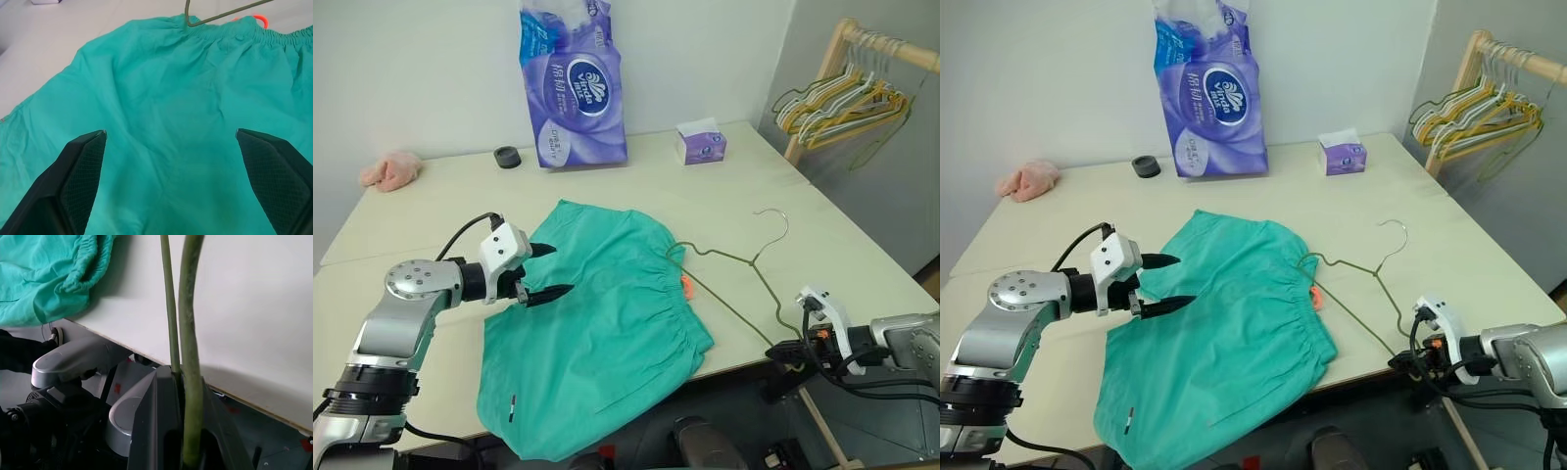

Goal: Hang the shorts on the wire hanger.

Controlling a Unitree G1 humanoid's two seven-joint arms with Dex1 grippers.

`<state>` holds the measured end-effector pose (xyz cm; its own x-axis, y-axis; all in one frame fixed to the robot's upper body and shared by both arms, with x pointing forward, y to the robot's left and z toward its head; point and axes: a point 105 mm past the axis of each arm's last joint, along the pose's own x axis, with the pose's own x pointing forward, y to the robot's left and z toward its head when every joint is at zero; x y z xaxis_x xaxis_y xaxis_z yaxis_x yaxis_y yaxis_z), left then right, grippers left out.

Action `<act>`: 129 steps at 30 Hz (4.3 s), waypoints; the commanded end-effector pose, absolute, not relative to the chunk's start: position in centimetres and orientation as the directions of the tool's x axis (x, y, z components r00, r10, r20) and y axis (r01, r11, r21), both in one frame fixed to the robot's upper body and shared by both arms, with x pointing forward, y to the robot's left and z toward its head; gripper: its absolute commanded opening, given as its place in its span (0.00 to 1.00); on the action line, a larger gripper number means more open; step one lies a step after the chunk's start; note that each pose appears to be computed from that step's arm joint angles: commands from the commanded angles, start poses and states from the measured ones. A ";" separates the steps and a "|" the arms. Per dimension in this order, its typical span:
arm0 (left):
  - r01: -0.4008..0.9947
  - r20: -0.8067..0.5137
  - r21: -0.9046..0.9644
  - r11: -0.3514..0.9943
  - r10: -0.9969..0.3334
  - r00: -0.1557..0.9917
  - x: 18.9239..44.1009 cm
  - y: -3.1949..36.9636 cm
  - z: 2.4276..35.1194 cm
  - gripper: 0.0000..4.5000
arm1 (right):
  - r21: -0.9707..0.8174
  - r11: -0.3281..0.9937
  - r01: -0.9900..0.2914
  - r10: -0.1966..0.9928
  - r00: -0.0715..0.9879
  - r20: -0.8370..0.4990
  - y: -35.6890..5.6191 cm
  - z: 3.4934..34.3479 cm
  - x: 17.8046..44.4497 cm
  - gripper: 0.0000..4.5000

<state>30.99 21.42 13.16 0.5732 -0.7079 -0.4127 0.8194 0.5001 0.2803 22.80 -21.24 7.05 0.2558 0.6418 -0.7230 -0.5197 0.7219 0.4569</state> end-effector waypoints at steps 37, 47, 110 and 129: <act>0.758 -0.331 0.318 0.570 -0.682 0.652 31.9 22.7 15.4 0.99 | 0.505 0.633 -0.587 0.707 0.173 -0.685 -19.4 7.9 21.7 0.00; 0.764 -0.342 0.324 0.558 -0.684 0.645 31.7 22.5 15.0 0.99 | 0.490 0.689 -0.533 0.681 0.247 -0.689 -20.9 7.3 23.2 0.00; 0.730 -0.296 0.303 0.613 -0.667 0.684 31.8 22.4 15.0 0.99 | 0.567 0.572 -0.592 0.806 0.277 -0.524 -12.6 11.3 29.8 0.00; 0.807 -0.308 0.413 0.422 -0.769 0.560 33.5 21.5 22.4 0.99 | -0.089 0.345 -0.934 0.713 0.323 -0.622 -9.6 11.5 30.7 0.00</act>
<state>33.83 21.91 21.69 0.5958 -0.7535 -0.2780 0.7909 0.4902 0.3664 30.52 -10.58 9.58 0.3141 0.6863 -0.6560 -0.9105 0.4134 -0.0034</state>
